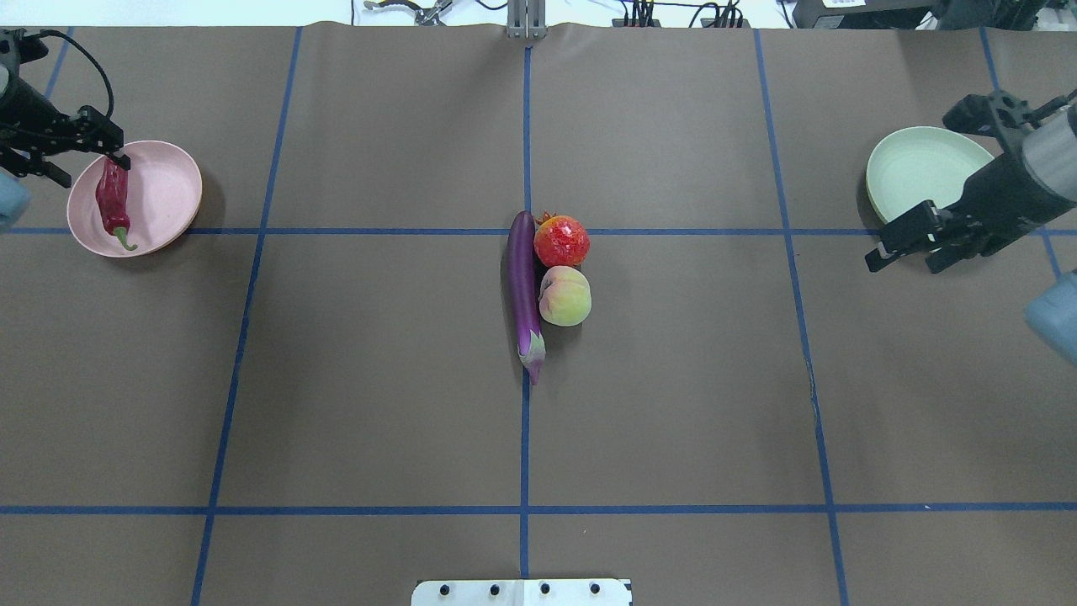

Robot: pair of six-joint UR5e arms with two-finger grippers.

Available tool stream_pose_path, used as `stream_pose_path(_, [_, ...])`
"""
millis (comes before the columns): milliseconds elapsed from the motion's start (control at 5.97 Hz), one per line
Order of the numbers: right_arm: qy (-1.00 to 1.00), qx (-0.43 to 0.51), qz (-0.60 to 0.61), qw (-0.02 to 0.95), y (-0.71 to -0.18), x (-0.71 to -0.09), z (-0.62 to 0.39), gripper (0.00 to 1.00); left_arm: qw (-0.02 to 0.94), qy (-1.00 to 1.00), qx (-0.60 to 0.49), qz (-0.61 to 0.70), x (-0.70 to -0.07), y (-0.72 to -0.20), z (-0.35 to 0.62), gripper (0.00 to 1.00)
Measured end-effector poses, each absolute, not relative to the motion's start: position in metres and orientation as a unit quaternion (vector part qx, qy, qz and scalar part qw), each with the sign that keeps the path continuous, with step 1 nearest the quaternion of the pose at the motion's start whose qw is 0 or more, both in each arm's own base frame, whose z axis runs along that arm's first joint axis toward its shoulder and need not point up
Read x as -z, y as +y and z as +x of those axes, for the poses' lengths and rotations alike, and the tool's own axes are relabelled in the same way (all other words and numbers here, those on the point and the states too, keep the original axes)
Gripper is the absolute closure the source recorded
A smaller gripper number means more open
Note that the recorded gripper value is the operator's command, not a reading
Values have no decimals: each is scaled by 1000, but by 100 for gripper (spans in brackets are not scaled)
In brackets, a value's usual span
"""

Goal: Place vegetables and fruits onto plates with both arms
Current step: 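Carry the red pepper with the left gripper onto the pink plate, then release the pepper with the left gripper while the right gripper grasps the peach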

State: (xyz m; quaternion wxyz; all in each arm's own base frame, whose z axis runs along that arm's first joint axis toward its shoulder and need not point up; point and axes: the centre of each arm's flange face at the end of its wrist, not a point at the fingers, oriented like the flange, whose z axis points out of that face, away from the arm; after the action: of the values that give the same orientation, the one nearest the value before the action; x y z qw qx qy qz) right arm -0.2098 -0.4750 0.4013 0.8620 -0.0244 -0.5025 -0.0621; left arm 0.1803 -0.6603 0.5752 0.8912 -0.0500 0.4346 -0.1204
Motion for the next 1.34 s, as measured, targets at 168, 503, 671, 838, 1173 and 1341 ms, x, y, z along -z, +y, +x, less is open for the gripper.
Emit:
stream_pose_path(168, [-504,50,-35,862,-472,-374,-240,0,888,442,117,-42,-561,-660,180,0])
stream_pose_path(503, [-495,0,-37,868,-455,-298,-332,0,876,461,138,-33,-512,-658,188,0])
stream_pose_path(671, [-491,-25,-33,870,-436,-267,-379,0,869,472,145,-41,-479,-648,219,0])
stream_pose_path(838, [-487,-50,-20,872,-419,-242,-418,0,864,481,140,-51,-453,-632,256,0])
stream_pose_path(1173, [-488,-104,-3,867,-414,-223,-472,0,861,488,128,-63,-437,-616,290,0])
stream_pose_path(1341, [-499,-137,-12,856,-420,-227,-491,0,862,488,124,-67,-437,-613,298,0])
